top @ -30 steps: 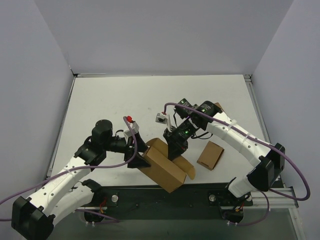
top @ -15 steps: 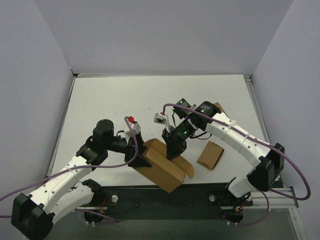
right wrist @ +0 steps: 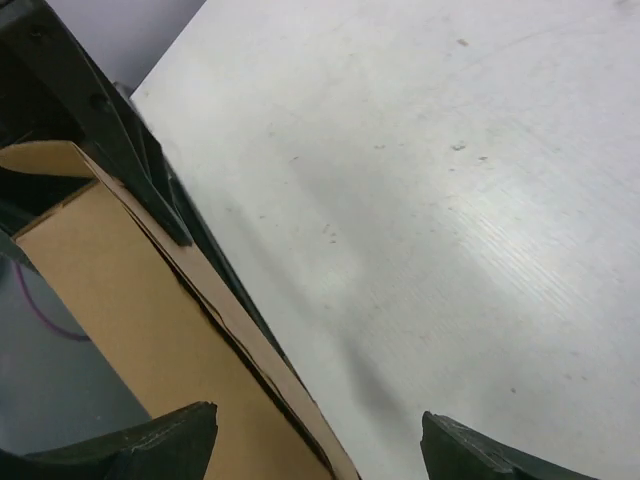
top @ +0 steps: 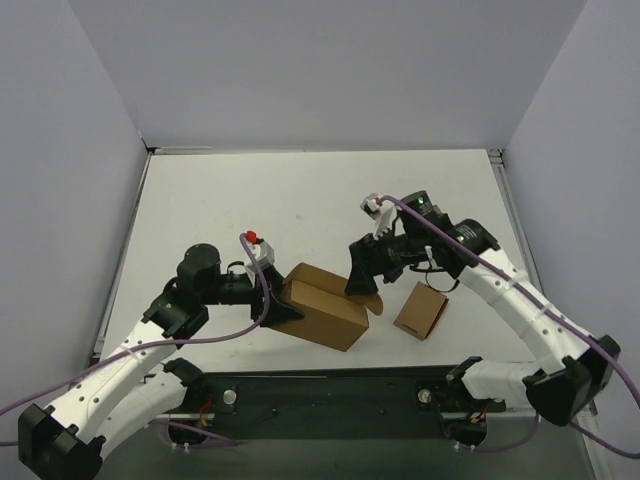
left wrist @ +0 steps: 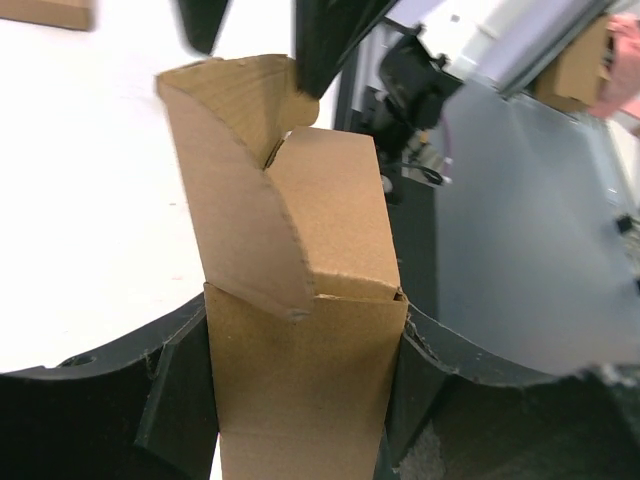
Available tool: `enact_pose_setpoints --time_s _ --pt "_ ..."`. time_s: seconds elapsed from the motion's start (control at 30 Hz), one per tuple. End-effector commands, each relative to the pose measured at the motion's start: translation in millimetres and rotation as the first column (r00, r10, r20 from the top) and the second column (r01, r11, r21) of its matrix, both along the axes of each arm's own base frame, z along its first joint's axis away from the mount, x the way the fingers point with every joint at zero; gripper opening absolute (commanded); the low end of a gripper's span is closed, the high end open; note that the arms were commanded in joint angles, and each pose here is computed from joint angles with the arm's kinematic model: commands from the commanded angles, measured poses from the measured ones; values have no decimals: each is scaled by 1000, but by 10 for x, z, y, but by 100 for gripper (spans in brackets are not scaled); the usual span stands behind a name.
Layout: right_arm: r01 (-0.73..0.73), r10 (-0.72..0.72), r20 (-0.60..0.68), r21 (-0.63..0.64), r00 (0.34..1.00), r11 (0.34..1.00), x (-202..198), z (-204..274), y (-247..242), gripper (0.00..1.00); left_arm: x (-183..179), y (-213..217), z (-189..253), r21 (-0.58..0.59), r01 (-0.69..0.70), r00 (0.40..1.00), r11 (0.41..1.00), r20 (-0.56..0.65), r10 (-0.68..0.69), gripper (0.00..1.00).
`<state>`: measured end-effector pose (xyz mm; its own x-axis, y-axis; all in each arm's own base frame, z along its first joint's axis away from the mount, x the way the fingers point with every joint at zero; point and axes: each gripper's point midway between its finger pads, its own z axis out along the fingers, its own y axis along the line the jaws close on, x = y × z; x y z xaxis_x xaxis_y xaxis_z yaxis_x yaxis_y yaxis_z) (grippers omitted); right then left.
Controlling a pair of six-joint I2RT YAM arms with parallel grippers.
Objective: Fold the paper box
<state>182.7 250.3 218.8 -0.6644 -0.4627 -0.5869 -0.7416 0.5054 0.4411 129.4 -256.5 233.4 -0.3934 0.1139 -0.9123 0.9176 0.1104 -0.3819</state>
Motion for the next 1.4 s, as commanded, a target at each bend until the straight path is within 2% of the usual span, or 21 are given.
enact_pose_setpoints --time_s 0.0,0.17,0.4,0.47,0.5,0.57,0.67,0.83,0.9,0.97,1.07,1.17,1.37 --pt "271 -279 96 81 956 959 197 192 -289 85 197 58 108 -5 -119 987 993 104 119 52" --pt "366 -369 91 53 925 929 183 47 -469 83 208 54 110 -9 -119 987 993 109 120 52" --pt "366 -363 96 -15 927 930 222 -175 -519 74 197 60 95 -8 -117 987 993 111 118 52" --pt "363 -359 93 -38 929 931 236 -246 -527 66 195 62 98 -11 -117 986 993 114 118 52" --pt "354 -350 85 -42 933 934 229 -265 -516 57 195 63 94 -10 -119 986 993 114 119 52" --pt "320 -318 54 -33 947 947 188 -285 -457 50 201 67 94 -10 -123 986 992 116 123 52" --pt "286 -286 19 -16 958 958 131 -283 -392 34 208 70 93 -9 -127 984 992 123 127 52" --pt "272 -272 6 -17 962 962 111 -312 -378 17 219 79 68 -3 -136 982 991 130 135 52" --pt "275 -275 12 -25 961 961 121 -332 -388 6 243 89 39 4 -151 981 989 126 149 52" --pt "287 -286 28 -38 958 957 148 -360 -413 0 294 97 11 13 -181 977 983 119 178 63" --pt "313 -305 87 -92 948 945 216 -476 -492 0 358 110 -82 57 -213 974 975 86 208 85" --pt "333 -315 135 -145 940 932 294 -639 -556 0 431 120 -139 85 -247 968 965 67 242 94" --pt "356 -325 174 -191 930 915 421 -891 -570 0 609 259 -256 161 -368 929 916 84 359 97"
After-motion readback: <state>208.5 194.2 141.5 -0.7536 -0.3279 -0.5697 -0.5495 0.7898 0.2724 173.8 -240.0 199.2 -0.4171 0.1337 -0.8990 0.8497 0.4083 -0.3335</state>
